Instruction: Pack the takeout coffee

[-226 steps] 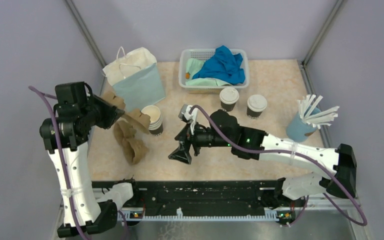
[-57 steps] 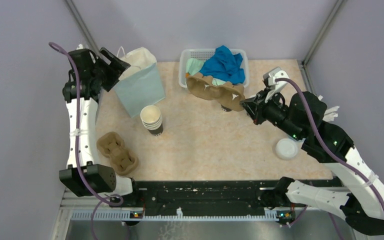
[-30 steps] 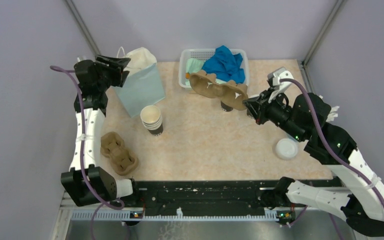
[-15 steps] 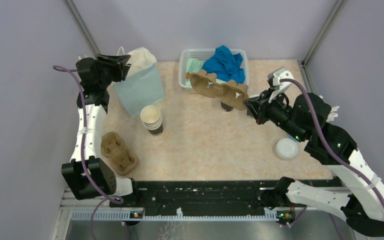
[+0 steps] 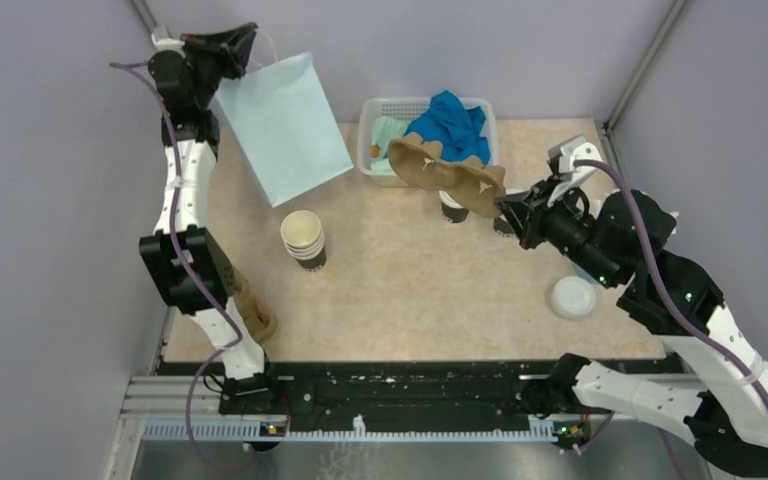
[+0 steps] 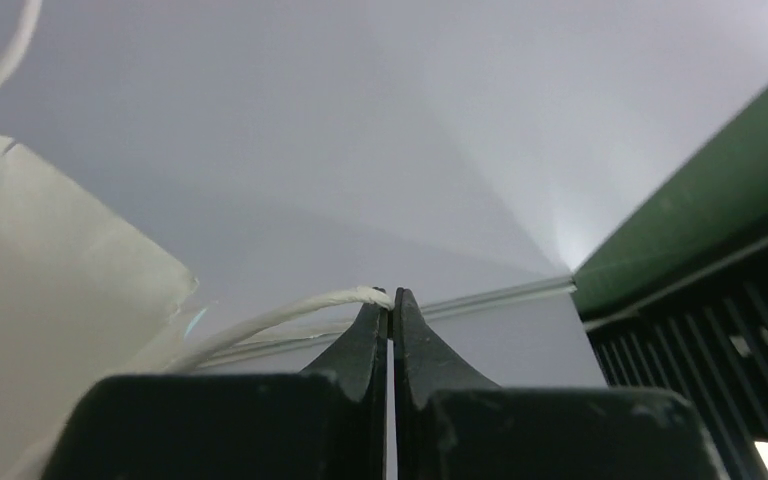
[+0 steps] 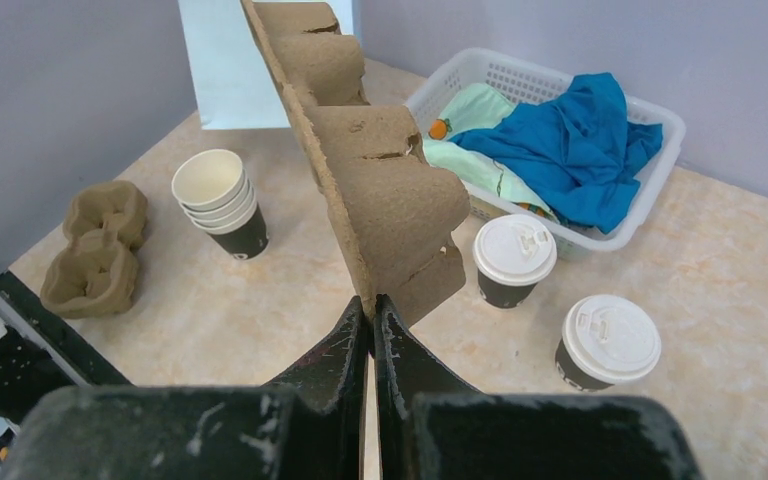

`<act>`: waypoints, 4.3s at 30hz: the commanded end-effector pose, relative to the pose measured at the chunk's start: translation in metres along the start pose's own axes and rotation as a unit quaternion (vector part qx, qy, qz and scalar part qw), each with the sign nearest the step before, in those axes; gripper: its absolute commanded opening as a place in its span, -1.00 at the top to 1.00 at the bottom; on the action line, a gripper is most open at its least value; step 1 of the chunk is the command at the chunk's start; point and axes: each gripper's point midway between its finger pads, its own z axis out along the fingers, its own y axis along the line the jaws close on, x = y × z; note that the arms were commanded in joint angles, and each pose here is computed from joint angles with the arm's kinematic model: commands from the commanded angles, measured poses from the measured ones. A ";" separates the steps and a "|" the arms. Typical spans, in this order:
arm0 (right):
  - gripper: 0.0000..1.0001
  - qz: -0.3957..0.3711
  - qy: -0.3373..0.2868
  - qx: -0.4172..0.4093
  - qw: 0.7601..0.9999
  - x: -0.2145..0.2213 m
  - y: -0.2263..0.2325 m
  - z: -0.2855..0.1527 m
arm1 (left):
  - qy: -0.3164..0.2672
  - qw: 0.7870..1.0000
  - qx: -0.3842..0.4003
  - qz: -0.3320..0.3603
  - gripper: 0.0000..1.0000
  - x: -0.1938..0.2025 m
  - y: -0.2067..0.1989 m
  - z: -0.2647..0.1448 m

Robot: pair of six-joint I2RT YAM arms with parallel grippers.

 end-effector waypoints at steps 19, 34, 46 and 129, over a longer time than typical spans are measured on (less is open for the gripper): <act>1.00 0.089 -0.162 0.105 0.977 -0.113 -0.051 -0.098 | 0.239 0.946 0.218 -0.028 1.00 0.213 -0.198 -0.058; 1.00 0.231 -0.109 0.078 0.964 -0.087 -0.039 -0.120 | 0.279 0.947 0.146 -0.069 1.00 0.274 -0.136 -0.088; 1.00 0.263 -0.094 0.062 0.958 -0.077 -0.034 -0.130 | 0.310 0.940 0.121 -0.076 1.00 0.305 -0.105 -0.100; 1.00 0.466 0.107 -0.106 0.872 -0.010 0.050 -0.173 | 0.452 0.854 -0.128 0.224 -0.65 0.346 0.013 -0.331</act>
